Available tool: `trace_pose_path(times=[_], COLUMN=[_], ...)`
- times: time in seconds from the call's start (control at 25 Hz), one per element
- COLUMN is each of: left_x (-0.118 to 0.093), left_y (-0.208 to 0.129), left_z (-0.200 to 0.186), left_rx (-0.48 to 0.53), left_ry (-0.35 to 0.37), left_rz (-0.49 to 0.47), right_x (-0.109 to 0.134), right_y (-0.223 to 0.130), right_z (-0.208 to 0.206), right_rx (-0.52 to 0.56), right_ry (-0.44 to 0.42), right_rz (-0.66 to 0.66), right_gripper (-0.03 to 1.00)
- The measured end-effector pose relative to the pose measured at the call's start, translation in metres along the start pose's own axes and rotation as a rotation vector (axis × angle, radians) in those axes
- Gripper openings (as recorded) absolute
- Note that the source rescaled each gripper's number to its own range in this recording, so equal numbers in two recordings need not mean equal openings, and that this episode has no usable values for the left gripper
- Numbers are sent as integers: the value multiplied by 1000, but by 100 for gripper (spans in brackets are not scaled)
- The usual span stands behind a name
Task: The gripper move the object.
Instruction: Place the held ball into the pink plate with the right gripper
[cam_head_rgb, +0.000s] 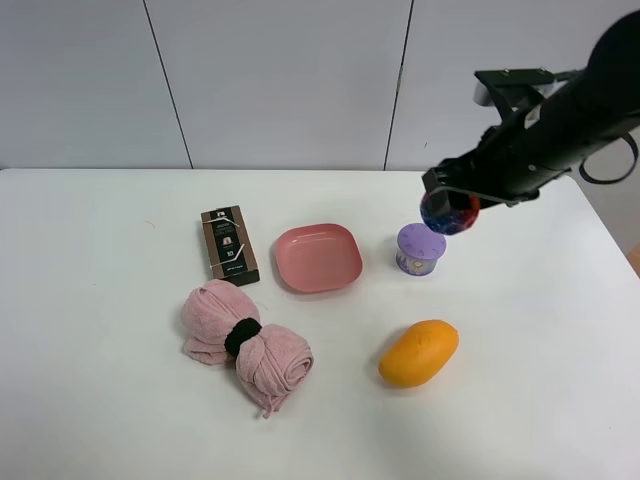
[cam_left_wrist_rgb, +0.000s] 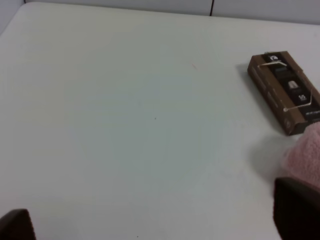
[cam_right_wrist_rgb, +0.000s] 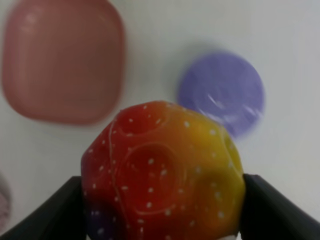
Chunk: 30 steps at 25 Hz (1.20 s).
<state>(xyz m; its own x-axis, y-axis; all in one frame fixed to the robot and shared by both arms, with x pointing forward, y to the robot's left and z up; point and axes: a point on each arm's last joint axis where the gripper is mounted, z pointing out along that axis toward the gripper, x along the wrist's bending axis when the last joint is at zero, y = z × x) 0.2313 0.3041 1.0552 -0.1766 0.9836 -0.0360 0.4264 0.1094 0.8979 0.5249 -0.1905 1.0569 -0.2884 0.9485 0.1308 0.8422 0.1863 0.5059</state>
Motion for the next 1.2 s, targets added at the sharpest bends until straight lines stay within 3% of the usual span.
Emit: trace_pose_path(times=[0.32,0.6,0.96,1.2], left_x=[0,0,0,0], left_y=[0,0,0,0], left_z=[0,0,0,0], left_rx=[0,0,0,0], left_ry=[0,0,0,0], left_rz=[0,0,0,0], right_x=[50,84,91,90], right_y=[50,59,40,32], right_z=[36,101,181,205], right_rx=[13,95,174,181], right_ry=[72,100,108,105], right_rz=[-112,-196,-213,-223], right_gripper=[0,0,0,0])
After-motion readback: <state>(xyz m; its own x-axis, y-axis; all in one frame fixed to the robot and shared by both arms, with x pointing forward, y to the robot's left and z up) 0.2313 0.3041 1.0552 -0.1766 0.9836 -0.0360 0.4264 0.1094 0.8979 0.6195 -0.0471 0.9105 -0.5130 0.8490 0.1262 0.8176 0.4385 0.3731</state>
